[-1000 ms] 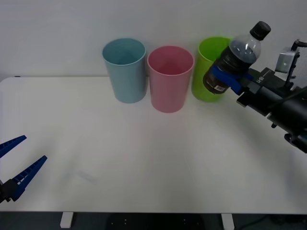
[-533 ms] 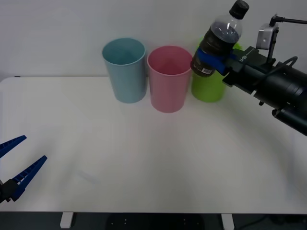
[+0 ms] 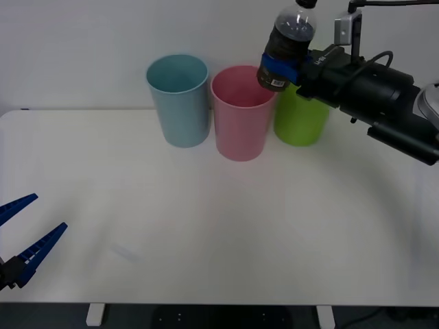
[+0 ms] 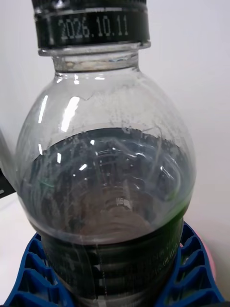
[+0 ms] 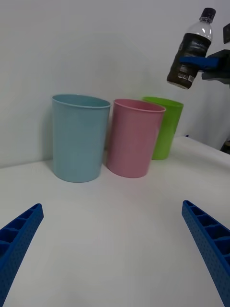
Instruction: Grasp the object on the table and drop it into the matching bin: aluminum can to the light blue bin, PET bottle to the pink bin.
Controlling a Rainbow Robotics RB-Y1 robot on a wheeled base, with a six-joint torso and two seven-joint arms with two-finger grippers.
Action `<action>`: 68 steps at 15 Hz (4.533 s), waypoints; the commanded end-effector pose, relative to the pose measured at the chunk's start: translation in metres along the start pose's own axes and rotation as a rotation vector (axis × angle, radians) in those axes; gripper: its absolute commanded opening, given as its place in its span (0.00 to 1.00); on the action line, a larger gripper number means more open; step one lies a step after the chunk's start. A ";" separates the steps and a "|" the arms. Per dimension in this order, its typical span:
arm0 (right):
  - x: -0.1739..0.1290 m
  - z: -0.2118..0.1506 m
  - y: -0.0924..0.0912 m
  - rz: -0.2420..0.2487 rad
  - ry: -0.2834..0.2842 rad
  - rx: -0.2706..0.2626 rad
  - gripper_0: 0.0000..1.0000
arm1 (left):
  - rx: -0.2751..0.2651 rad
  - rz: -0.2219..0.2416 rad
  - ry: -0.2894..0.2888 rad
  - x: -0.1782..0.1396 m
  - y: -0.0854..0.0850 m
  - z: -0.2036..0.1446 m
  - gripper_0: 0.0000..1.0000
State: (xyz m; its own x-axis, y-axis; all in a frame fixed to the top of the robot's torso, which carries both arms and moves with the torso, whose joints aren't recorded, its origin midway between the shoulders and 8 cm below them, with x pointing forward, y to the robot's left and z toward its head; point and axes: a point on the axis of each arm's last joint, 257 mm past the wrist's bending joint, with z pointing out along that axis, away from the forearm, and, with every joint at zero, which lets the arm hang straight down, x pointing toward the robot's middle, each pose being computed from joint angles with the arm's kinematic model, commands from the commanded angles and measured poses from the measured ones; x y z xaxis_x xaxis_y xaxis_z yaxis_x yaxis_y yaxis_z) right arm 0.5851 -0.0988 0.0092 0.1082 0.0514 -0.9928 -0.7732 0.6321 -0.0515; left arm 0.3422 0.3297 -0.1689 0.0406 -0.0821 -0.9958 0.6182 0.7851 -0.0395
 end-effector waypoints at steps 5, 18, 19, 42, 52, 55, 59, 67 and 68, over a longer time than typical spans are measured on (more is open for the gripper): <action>0.013 0.045 -0.017 -0.062 0.050 0.028 0.00 | 0.000 0.000 0.000 0.000 0.000 0.000 1.00; 0.028 0.074 -0.009 -0.117 0.085 0.016 0.07 | 0.000 0.000 0.000 0.000 0.000 0.000 1.00; 0.028 0.074 -0.010 -0.126 0.085 0.019 0.58 | 0.000 0.000 0.000 0.000 0.000 0.000 1.00; 0.017 -0.021 -0.008 -0.141 0.007 0.014 1.00 | 0.000 0.000 0.000 0.000 0.000 0.000 1.00; 0.034 -0.092 -0.012 -0.164 0.014 0.024 1.00 | 0.000 0.000 0.000 0.000 0.000 0.000 1.00; 0.050 -0.118 -0.011 -0.179 0.039 0.024 1.00 | 0.000 0.000 0.000 0.000 0.000 0.000 1.00; 0.076 -0.147 -0.011 -0.269 0.091 0.022 1.00 | 0.000 0.000 0.000 0.000 0.000 0.000 1.00; 0.126 -0.211 -0.008 -0.245 0.206 0.038 1.00 | 0.000 0.000 0.000 0.000 0.000 0.000 1.00; 0.129 -0.218 -0.009 -0.243 0.213 0.048 1.00 | 0.000 0.000 0.000 0.000 0.000 0.000 1.00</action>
State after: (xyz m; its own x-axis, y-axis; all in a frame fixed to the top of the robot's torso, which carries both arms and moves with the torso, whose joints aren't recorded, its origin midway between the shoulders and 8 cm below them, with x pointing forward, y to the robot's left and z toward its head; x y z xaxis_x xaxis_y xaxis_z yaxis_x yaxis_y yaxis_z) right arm 0.4727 -0.2621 -0.1388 0.1545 -0.2622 -0.9526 -0.7131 0.6377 -0.2912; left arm 0.3422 0.3297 -0.1689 0.0406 -0.0821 -0.9958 0.6182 0.7850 -0.0395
